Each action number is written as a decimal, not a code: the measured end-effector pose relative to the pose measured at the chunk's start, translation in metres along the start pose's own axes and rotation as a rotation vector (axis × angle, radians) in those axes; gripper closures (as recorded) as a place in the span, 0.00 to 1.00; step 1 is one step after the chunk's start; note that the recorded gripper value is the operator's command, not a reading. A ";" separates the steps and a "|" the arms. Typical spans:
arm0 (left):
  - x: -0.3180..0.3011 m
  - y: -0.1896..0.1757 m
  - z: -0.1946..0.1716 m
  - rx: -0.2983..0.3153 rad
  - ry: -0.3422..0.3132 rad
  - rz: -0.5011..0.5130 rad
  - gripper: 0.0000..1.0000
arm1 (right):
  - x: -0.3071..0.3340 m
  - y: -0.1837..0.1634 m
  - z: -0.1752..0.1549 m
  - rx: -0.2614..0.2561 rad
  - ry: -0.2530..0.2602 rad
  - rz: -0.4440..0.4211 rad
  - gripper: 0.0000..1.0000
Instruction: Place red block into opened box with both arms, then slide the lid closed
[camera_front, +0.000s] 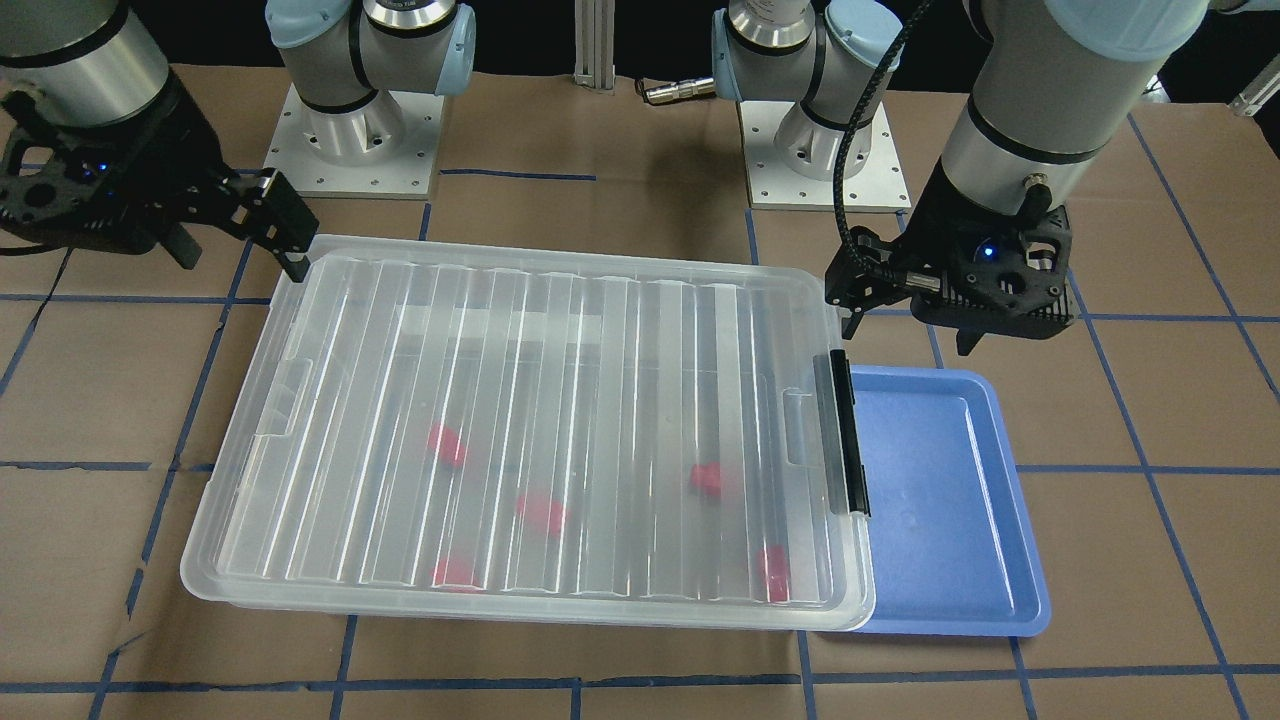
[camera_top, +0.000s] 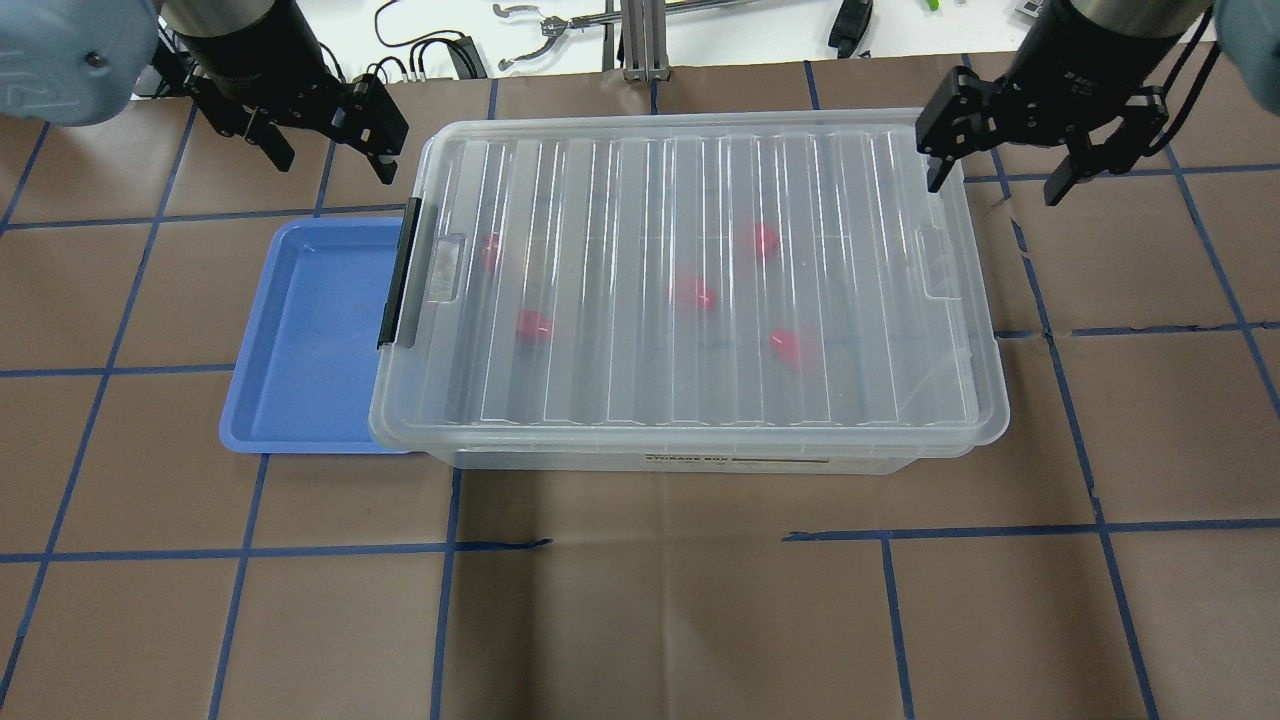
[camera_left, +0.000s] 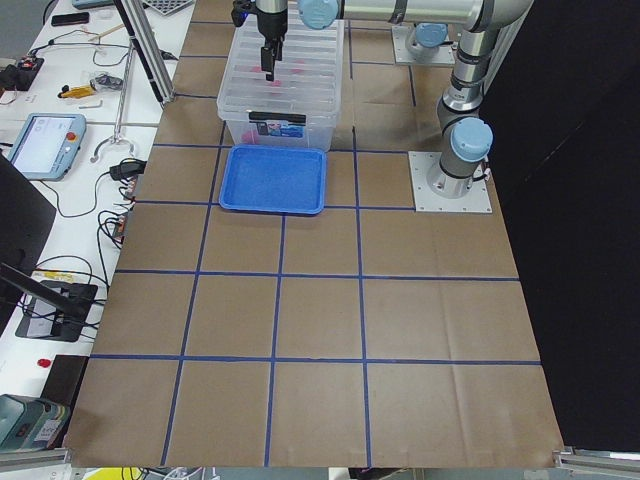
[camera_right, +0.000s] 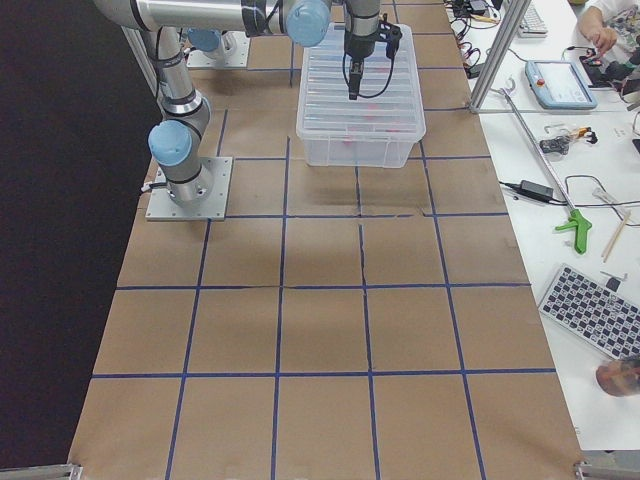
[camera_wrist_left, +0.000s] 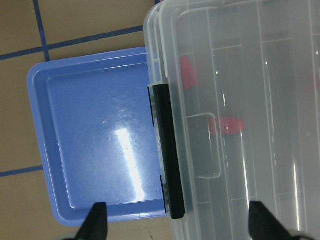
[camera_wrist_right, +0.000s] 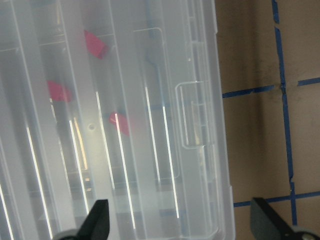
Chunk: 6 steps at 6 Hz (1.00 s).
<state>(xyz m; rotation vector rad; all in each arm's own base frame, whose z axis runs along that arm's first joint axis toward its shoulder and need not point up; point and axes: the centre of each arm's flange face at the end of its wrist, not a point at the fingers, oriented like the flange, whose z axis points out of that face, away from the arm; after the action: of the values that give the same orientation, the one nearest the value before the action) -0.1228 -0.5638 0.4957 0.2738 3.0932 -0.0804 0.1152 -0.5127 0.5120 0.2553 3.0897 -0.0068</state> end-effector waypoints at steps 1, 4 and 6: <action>0.000 0.000 0.000 0.001 0.000 0.000 0.02 | -0.025 0.011 -0.010 0.010 0.023 -0.004 0.00; 0.001 0.000 0.000 0.002 0.000 0.001 0.02 | -0.040 0.020 -0.016 -0.001 0.064 -0.018 0.00; 0.001 0.000 0.000 0.003 0.000 0.002 0.02 | -0.039 0.019 -0.016 -0.005 0.066 -0.020 0.00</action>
<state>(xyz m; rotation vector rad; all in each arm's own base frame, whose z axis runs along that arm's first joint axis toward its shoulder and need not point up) -0.1237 -0.5638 0.4961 0.2769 3.0926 -0.0848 0.1565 -0.4999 0.5294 0.2291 3.1569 0.0084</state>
